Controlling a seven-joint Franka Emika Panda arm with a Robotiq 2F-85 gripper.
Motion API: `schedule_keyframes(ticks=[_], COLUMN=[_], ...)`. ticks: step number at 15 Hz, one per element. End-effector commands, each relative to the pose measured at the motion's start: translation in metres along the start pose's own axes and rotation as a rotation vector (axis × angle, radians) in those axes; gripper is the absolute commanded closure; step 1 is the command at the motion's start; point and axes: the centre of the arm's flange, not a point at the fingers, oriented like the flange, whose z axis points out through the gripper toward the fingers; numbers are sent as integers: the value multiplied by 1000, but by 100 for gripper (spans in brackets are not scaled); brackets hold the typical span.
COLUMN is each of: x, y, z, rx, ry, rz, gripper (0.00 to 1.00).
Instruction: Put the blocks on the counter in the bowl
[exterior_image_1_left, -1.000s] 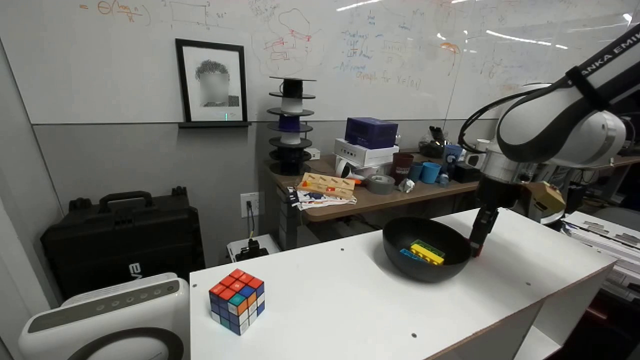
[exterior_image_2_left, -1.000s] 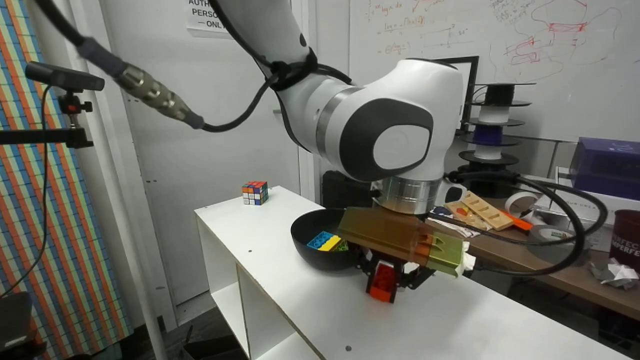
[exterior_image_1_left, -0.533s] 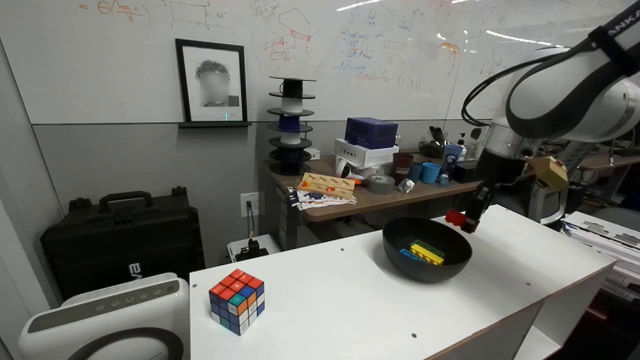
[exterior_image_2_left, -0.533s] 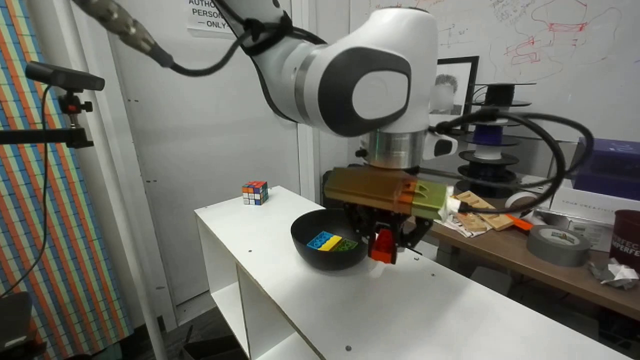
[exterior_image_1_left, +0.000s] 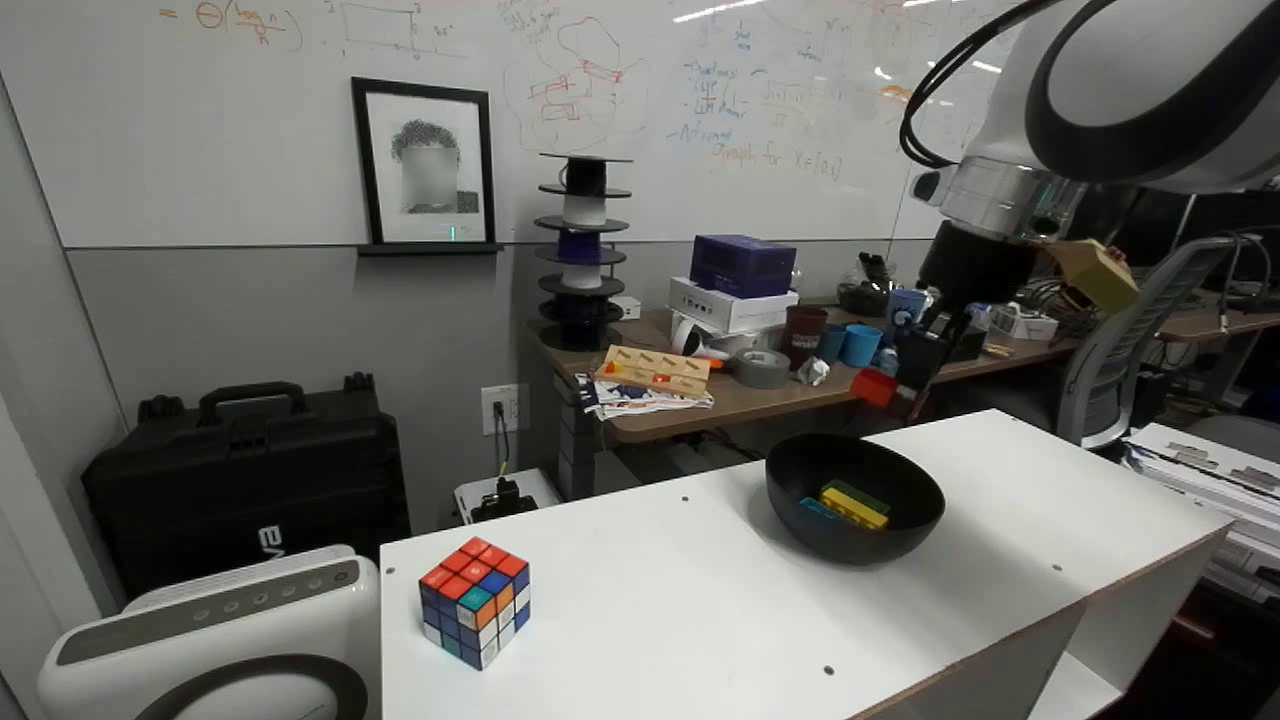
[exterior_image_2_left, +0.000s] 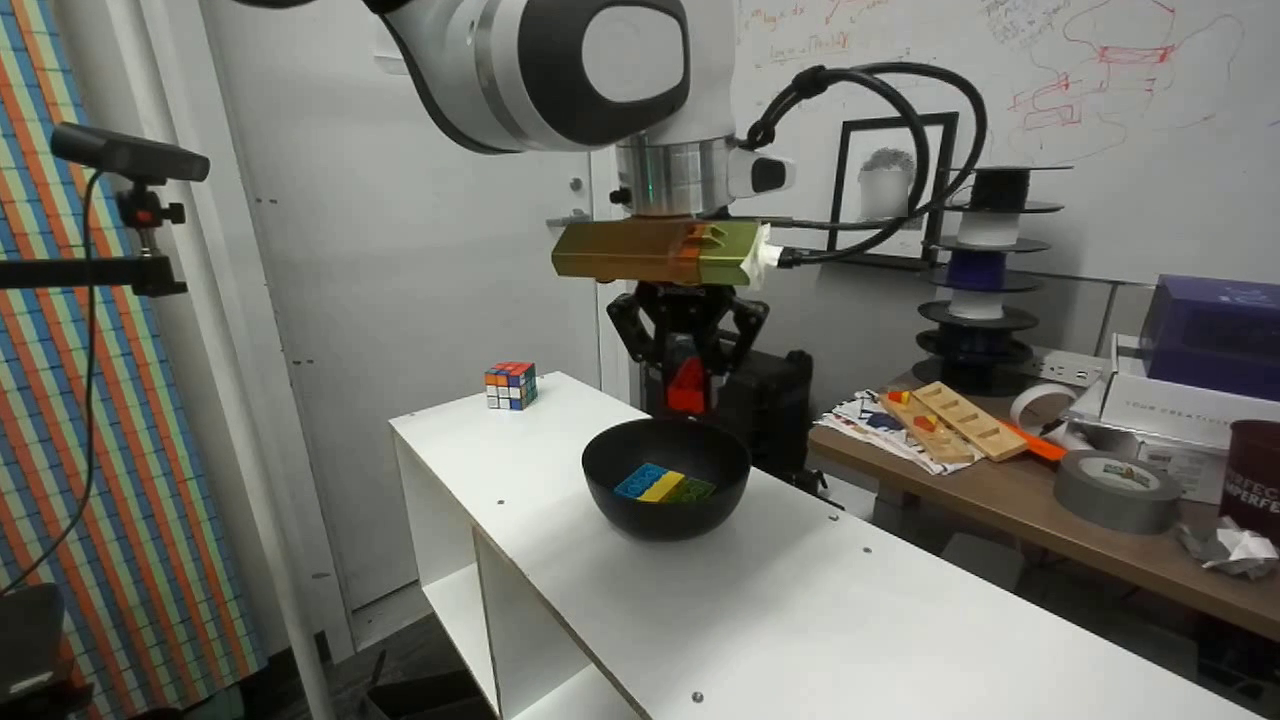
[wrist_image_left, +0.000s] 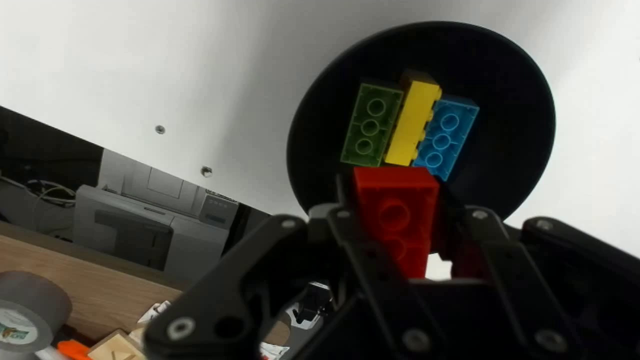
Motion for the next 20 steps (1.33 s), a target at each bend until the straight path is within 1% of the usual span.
schedule_keyframes(ticks=[1,4,5,6,7,8,9,11,13,15,18,20], x=[13,14,14,12,11,10,10,8,9,1,-22,-42], y=[-4,1,1,-1,-4,-8,-14,-33,-50,-65,-75,-76], z=[18,50,61,67,71,73,71,50,24,-15,-64,-94], rx=[14,33,41,64,82,95,112,139,139,88,80,83], ry=[-22,-46,-42,-51,-54,-52,-43,-9,11,12,20,5], rz=[6,19,19,10,2,-1,-8,-31,-48,-47,-39,19], gripper=[89,89,39,38,32,25,16,1,0,0,0,0])
